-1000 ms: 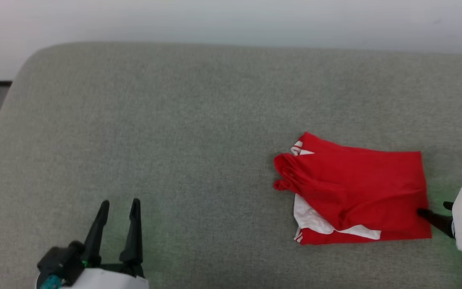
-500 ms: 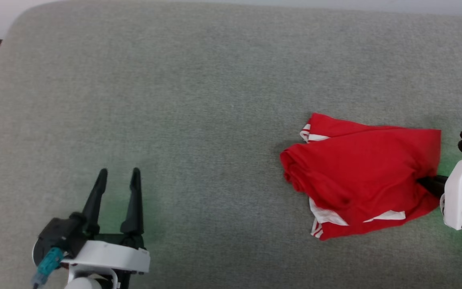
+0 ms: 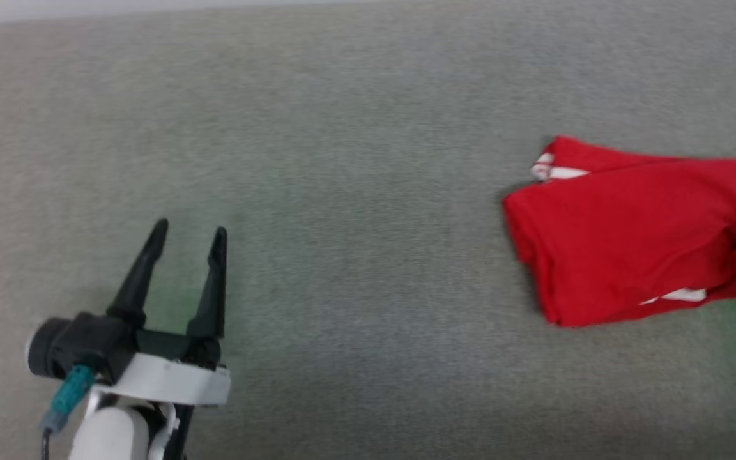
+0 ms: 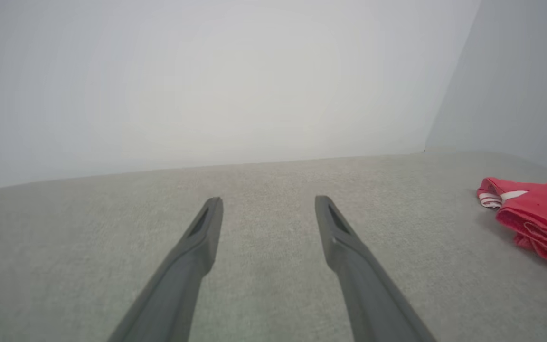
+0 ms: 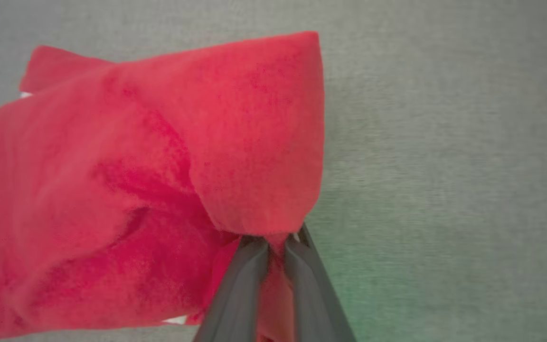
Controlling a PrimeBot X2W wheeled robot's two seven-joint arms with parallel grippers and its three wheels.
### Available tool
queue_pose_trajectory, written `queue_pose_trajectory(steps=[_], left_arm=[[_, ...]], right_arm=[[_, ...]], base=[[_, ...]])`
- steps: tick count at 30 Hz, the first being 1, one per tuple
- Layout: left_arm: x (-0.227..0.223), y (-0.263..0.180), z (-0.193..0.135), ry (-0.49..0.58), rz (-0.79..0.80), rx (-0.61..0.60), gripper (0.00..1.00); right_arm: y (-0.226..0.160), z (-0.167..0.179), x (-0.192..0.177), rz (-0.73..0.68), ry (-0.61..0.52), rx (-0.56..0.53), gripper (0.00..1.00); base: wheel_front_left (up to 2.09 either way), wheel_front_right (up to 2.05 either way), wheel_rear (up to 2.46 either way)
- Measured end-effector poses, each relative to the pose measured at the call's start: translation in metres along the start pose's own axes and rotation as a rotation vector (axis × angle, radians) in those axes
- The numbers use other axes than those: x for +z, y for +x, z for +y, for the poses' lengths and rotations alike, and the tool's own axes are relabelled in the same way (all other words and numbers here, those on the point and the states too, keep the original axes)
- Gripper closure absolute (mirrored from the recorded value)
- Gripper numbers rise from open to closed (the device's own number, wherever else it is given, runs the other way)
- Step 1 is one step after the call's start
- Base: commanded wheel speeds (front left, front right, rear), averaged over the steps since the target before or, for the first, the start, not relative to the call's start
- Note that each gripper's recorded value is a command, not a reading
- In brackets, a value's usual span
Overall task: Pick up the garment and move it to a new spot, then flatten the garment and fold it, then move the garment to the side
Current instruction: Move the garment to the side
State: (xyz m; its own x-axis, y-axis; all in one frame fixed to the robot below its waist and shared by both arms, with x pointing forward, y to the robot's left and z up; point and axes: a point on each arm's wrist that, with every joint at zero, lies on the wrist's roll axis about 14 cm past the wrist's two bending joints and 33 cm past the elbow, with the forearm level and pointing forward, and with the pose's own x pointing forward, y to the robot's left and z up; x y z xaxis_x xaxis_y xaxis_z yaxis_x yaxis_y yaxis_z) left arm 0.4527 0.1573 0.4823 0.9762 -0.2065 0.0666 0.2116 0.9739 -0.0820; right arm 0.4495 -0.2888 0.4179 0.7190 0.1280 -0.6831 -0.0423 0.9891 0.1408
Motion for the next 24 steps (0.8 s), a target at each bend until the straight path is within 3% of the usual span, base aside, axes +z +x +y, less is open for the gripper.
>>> queue_pose_trajectory(steps=[11, 18, 24], left_arm=[[0.019, 0.072, -0.057, 0.069, -0.128, -0.258, 0.00], [0.010, 0.110, -0.089, 0.084, -0.172, -0.399, 0.00], [-0.002, 0.129, -0.108, 0.050, -0.196, -0.487, 0.00]], right_arm=[[-0.049, -0.112, 0.037, -0.170, 0.095, -0.300, 1.00], [-0.044, -0.151, 0.049, -0.188, 0.080, -0.424, 1.00], [-0.023, -0.170, 0.032, -0.120, 0.047, -0.498, 1.00]], base=[[0.00, 0.00, 0.00], [0.00, 0.00, 0.00], [0.00, 0.00, 0.00]])
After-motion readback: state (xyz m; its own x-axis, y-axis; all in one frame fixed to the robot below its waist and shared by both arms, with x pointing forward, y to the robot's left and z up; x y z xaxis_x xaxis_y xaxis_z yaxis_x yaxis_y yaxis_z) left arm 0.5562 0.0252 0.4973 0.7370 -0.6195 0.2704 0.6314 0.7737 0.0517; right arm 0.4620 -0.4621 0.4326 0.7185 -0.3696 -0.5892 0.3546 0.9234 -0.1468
